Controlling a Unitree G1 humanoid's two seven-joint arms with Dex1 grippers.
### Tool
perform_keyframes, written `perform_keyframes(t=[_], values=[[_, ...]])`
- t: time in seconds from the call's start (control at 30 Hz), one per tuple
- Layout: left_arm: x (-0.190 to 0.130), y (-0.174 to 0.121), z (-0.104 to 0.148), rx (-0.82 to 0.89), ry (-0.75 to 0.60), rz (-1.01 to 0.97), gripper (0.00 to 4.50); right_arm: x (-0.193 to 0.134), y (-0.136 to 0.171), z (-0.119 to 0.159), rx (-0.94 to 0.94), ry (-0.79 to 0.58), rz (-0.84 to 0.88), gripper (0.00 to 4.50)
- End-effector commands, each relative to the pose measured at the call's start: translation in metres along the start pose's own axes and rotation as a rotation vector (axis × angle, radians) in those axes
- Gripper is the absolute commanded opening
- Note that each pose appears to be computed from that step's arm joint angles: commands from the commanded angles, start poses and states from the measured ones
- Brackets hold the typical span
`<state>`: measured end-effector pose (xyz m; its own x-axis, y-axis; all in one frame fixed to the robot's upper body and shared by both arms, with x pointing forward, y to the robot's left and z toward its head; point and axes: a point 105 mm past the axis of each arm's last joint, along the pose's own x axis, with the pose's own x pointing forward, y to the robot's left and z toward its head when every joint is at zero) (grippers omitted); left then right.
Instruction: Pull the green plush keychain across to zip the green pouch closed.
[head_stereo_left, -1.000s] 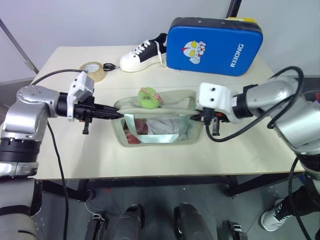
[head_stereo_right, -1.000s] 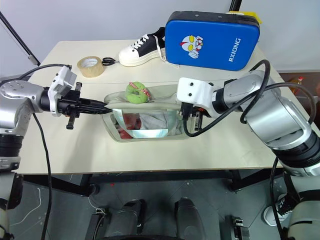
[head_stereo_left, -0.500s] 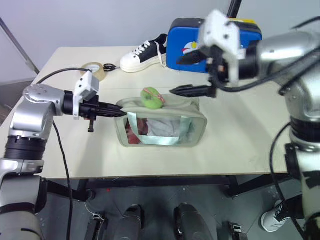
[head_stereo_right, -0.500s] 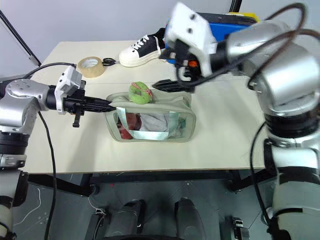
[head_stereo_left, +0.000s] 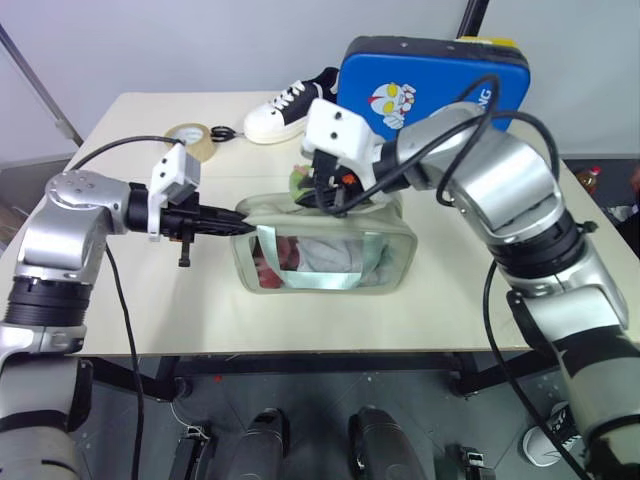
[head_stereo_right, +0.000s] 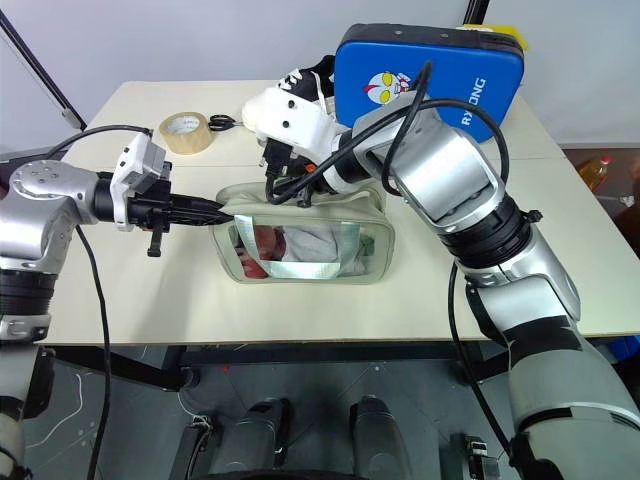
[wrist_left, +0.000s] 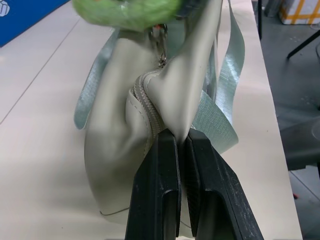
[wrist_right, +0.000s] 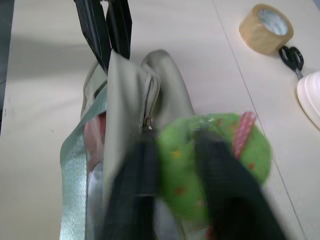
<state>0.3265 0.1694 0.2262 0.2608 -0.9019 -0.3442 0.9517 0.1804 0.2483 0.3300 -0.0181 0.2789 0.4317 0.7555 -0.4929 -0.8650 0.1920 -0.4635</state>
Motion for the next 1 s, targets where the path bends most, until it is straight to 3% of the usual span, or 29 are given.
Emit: perform_keyframes(t=[0.03,0.13,0.27,0.53,0.7,1.0], values=[[-0.004,0.001,0.001,0.005,0.016,0.016,0.00,-0.011,-0.001,0.010,-0.037,-0.026,-0.016,0.06],[-0.004,0.002,0.000,0.003,0.017,0.024,0.00,-0.019,-0.005,0.005,-0.022,-0.018,-0.032,0.06],[-0.007,0.004,-0.002,-0.012,0.014,0.051,0.00,-0.054,-0.033,-0.018,0.065,0.022,-0.193,0.06],[-0.014,0.002,-0.009,-0.040,0.021,0.076,0.00,-0.156,-0.062,-0.097,0.161,0.267,-0.521,0.06],[-0.017,0.003,-0.010,-0.046,0.027,0.085,0.00,-0.193,-0.057,-0.146,0.246,0.421,-0.629,0.06],[-0.016,0.005,-0.009,-0.049,0.026,0.091,0.00,-0.132,-0.006,-0.166,0.284,0.399,-0.436,0.06]])
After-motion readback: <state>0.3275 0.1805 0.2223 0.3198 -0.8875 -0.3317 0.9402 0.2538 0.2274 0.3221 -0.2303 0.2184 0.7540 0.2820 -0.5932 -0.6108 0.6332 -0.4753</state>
